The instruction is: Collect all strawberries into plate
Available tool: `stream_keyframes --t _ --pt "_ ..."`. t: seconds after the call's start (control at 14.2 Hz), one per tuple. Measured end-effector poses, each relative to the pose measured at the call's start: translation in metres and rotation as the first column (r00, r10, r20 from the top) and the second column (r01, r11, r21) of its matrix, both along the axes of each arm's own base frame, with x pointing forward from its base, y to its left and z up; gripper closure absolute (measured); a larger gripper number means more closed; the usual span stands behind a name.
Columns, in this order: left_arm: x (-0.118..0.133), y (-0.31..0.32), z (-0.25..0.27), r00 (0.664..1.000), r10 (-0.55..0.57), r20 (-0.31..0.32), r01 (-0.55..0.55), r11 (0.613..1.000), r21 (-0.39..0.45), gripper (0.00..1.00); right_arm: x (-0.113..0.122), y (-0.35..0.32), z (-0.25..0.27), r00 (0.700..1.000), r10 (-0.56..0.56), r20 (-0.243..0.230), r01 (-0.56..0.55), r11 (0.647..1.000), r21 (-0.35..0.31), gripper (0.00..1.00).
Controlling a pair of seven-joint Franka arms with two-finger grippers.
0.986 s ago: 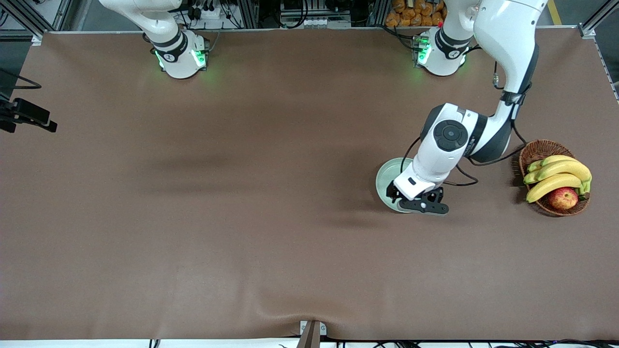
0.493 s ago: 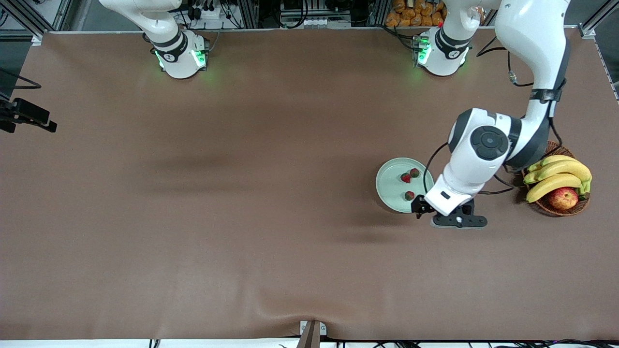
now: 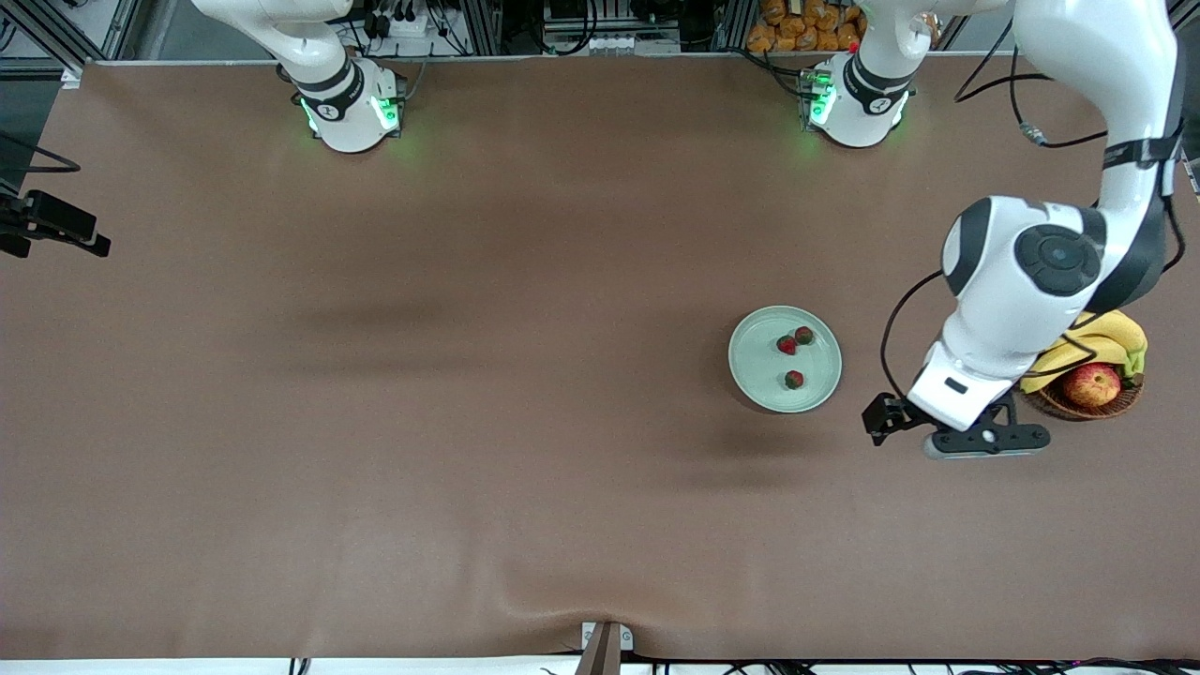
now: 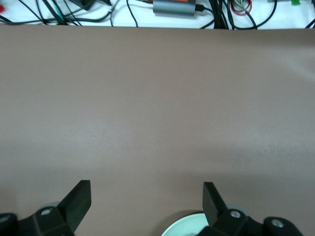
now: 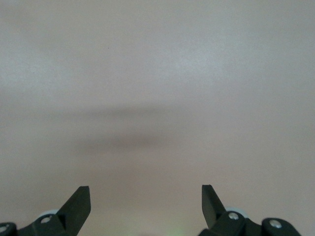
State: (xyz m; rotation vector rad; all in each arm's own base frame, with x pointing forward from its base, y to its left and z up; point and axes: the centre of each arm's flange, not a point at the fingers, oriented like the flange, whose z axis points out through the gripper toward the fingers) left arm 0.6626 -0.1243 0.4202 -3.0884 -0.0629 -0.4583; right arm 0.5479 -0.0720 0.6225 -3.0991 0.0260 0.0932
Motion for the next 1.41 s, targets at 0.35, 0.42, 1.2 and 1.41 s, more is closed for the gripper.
stream_keyframes --t 0.35,0.42,1.2,1.41 --pt "-0.026 0.007 0.062 0.998 0.034 -0.050 -0.034 0.999 0.008 0.00 0.000 0.000 0.000 1.000 0.000 0.000 0.000 1.000 0.000 0.00" --pt "-0.032 0.010 0.074 0.996 0.050 -0.076 -0.050 0.999 -0.002 0.00 0.000 0.000 0.000 1.000 0.000 0.000 0.000 1.000 0.000 0.00" --pt "-0.109 0.017 0.183 0.974 0.062 -0.218 -0.060 0.998 0.015 0.00 0.000 0.000 -0.001 1.000 0.000 -0.003 0.000 1.000 -0.003 0.00" --pt "-0.102 0.035 0.185 0.982 0.028 -0.189 -0.028 1.000 0.003 0.00 0.000 0.000 -0.001 1.000 0.000 -0.003 0.000 1.000 -0.003 0.00"
